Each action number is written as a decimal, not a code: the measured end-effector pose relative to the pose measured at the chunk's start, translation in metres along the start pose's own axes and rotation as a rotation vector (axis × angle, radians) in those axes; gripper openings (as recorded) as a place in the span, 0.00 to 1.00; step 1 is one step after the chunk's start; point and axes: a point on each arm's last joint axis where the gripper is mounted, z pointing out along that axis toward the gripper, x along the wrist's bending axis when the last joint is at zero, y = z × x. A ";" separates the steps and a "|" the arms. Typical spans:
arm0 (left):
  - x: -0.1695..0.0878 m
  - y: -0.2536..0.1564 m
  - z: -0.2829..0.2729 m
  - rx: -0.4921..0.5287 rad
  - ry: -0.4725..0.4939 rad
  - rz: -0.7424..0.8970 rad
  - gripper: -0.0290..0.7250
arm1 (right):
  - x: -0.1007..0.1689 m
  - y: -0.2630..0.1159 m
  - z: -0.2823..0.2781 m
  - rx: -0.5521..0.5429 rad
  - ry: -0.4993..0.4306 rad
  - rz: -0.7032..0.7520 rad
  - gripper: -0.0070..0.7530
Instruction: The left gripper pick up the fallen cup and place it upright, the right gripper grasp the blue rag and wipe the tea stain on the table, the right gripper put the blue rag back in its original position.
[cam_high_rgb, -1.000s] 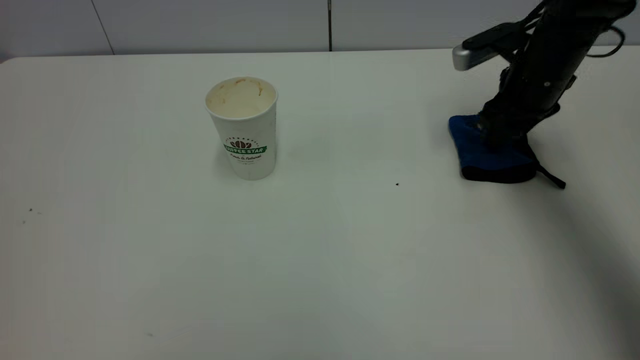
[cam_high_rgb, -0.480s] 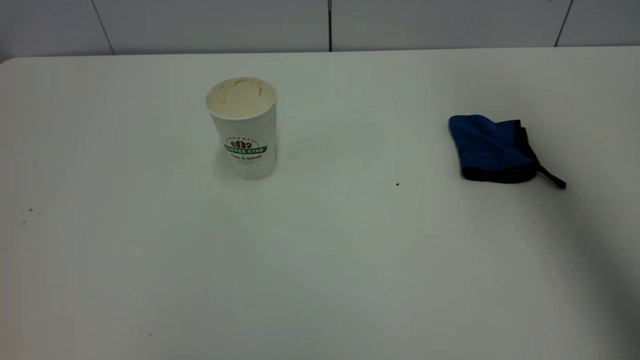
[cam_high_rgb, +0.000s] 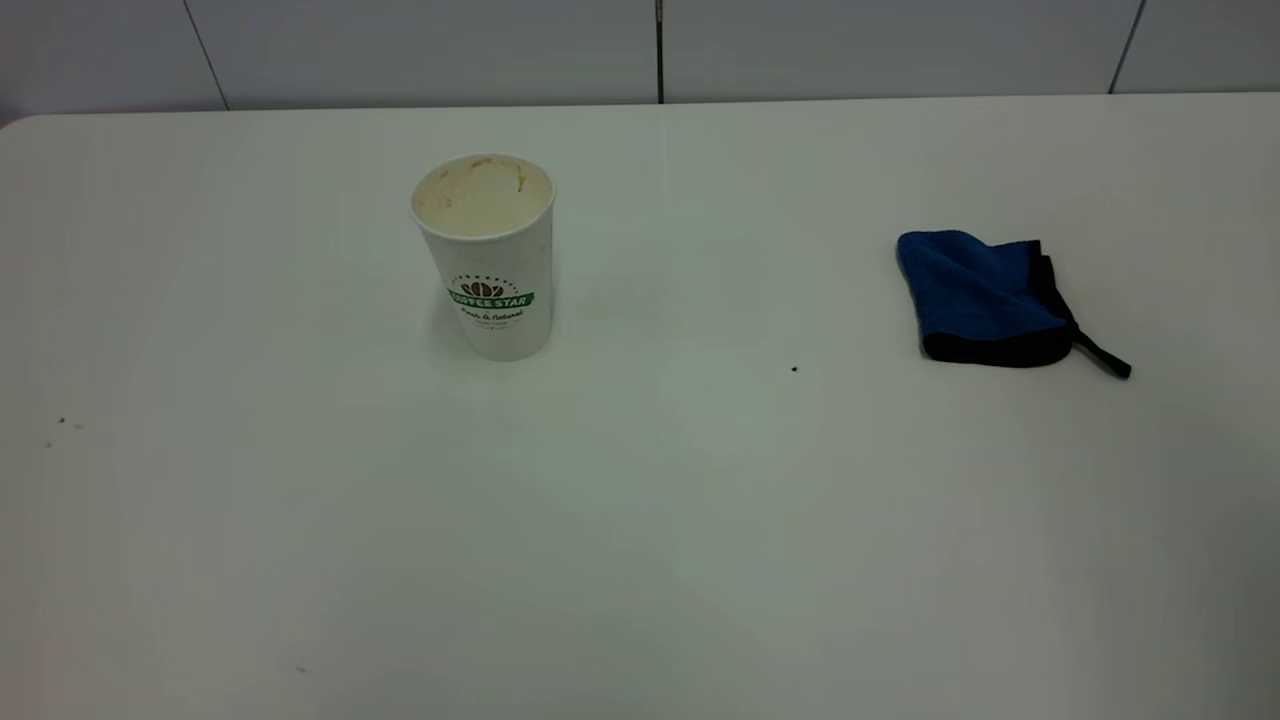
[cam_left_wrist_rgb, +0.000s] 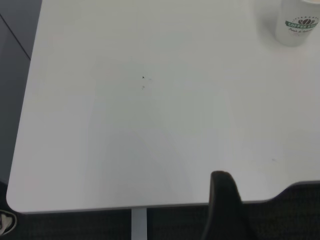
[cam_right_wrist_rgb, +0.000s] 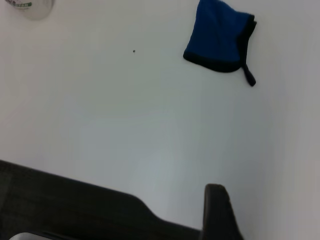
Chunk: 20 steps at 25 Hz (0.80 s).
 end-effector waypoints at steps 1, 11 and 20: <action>0.000 0.000 0.000 0.000 0.000 0.000 0.69 | 0.001 -0.017 -0.003 0.006 0.002 0.017 0.71; 0.000 0.000 0.000 0.000 0.000 0.000 0.69 | -0.006 -0.118 -0.023 -0.057 -0.137 0.142 0.71; 0.000 0.000 0.000 0.000 0.000 -0.002 0.69 | -0.017 -0.121 -0.024 -0.096 -0.265 0.271 0.71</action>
